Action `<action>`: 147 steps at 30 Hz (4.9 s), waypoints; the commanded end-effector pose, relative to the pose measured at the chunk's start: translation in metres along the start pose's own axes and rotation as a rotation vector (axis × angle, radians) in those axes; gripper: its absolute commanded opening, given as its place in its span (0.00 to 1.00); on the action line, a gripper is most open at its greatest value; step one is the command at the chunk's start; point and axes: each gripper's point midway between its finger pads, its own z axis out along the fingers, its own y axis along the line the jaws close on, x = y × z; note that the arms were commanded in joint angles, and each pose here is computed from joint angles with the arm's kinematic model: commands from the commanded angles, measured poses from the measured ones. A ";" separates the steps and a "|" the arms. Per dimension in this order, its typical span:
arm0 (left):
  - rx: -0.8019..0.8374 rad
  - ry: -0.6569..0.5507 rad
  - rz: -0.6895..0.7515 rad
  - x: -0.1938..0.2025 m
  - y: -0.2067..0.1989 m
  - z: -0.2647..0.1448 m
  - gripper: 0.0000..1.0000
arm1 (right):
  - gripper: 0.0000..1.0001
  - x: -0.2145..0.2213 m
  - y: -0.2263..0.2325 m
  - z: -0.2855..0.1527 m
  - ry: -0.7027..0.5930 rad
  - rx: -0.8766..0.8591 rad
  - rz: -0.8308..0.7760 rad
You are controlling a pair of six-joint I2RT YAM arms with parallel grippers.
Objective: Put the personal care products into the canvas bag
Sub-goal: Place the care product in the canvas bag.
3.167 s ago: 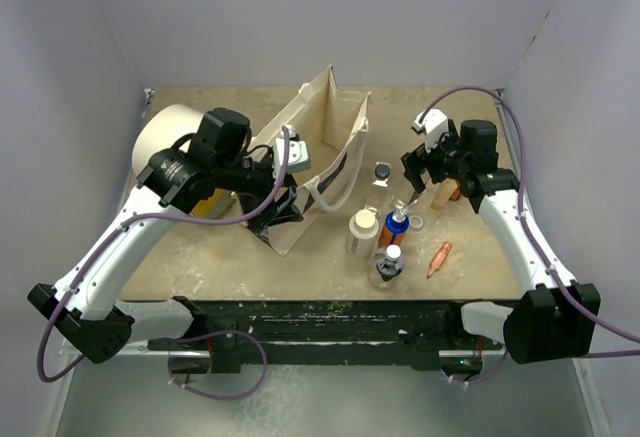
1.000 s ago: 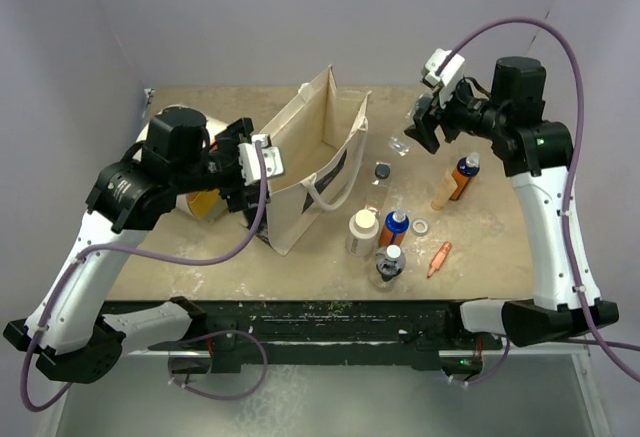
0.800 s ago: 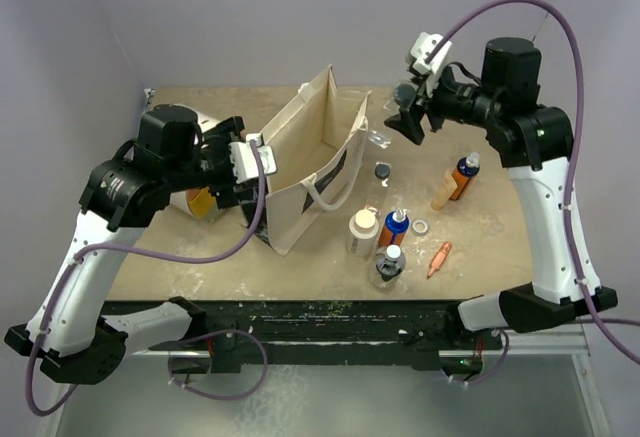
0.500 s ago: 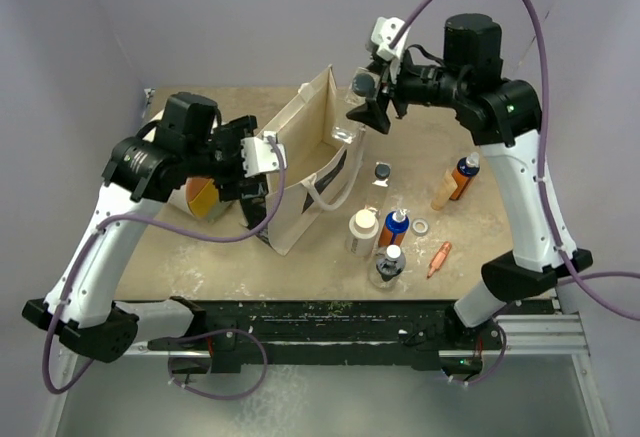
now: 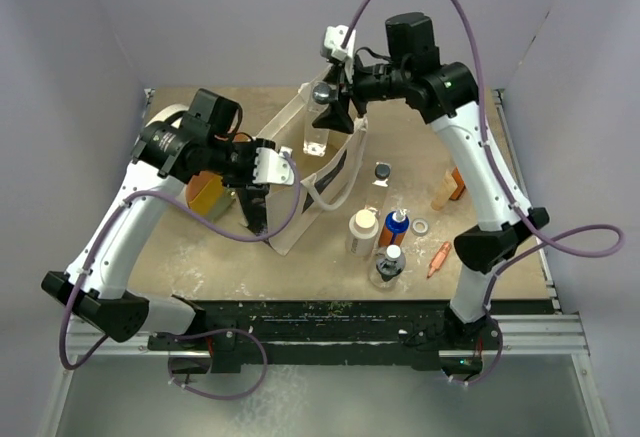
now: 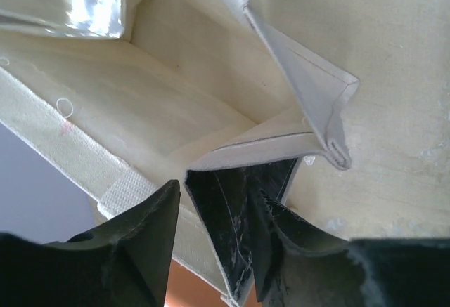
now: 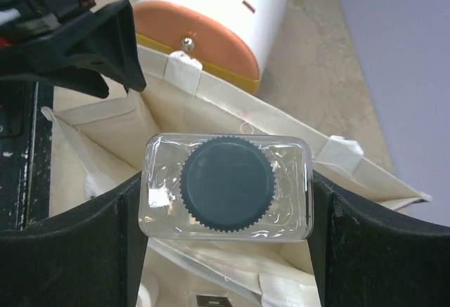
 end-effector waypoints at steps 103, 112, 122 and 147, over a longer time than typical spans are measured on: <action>0.190 -0.180 0.241 -0.006 -0.081 -0.004 0.34 | 0.53 0.171 0.170 0.141 0.038 -0.787 -0.254; 0.170 -0.169 0.208 -0.006 -0.082 -0.009 0.44 | 0.63 0.165 0.169 0.137 0.042 -0.782 -0.255; 0.150 -0.148 0.196 -0.002 -0.086 -0.015 0.46 | 0.75 0.156 0.168 0.132 0.043 -0.766 -0.249; 0.107 -0.188 0.187 -0.012 -0.086 -0.031 0.46 | 0.97 0.092 0.145 0.119 -0.038 -0.637 -0.308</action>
